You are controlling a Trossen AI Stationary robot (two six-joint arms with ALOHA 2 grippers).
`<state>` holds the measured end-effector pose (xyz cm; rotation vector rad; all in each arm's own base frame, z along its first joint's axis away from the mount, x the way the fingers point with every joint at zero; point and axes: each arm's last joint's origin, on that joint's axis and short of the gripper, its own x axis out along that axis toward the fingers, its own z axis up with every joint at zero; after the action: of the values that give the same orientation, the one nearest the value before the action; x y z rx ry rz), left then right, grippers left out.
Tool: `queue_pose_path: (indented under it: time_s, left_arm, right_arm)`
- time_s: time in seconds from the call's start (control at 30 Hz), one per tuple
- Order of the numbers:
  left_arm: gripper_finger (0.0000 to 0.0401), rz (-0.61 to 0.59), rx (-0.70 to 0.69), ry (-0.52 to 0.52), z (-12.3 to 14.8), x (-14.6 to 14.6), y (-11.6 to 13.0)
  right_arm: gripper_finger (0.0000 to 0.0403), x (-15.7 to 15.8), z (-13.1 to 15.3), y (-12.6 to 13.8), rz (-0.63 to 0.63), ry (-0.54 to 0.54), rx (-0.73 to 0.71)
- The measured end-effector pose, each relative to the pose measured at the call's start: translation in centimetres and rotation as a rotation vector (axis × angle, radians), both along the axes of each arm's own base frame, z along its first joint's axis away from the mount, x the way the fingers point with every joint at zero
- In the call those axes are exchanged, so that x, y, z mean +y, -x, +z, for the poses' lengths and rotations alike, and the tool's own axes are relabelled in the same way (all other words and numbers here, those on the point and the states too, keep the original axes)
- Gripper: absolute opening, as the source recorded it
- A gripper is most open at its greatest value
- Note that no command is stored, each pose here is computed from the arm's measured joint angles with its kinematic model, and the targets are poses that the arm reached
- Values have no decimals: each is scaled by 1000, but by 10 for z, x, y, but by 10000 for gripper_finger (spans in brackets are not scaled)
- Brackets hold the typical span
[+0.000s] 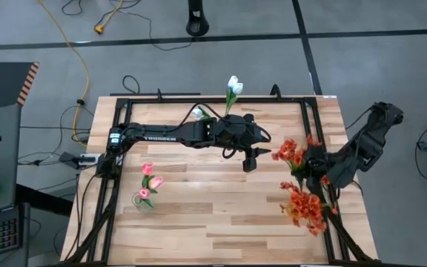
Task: Sort flowers into vase by color
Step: Put the orange flower bouquet into the yellow vase
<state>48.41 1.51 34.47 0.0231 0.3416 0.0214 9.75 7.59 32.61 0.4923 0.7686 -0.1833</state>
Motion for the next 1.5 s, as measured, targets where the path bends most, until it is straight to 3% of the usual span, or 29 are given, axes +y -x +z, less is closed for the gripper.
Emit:
queue_pose_path:
  time_s: [0.33,0.53,0.93,1.23,1.5]
  left_arm:
    - [143,0,0,0,0,0,0]
    - [143,0,0,0,0,0,0]
    - [143,-3,0,-15,0,0,0]
    - [143,-1,0,-16,0,0,0]
    - [143,-1,0,-16,0,0,0]
  right_arm:
    - [48,3,-1,1,28,9,4]
    - [48,0,1,0,0,127,-67]
    - [48,-2,2,-2,-19,235,-117]
    - [49,4,1,-1,-4,221,-119]
    - [49,17,-17,-2,16,234,-71]
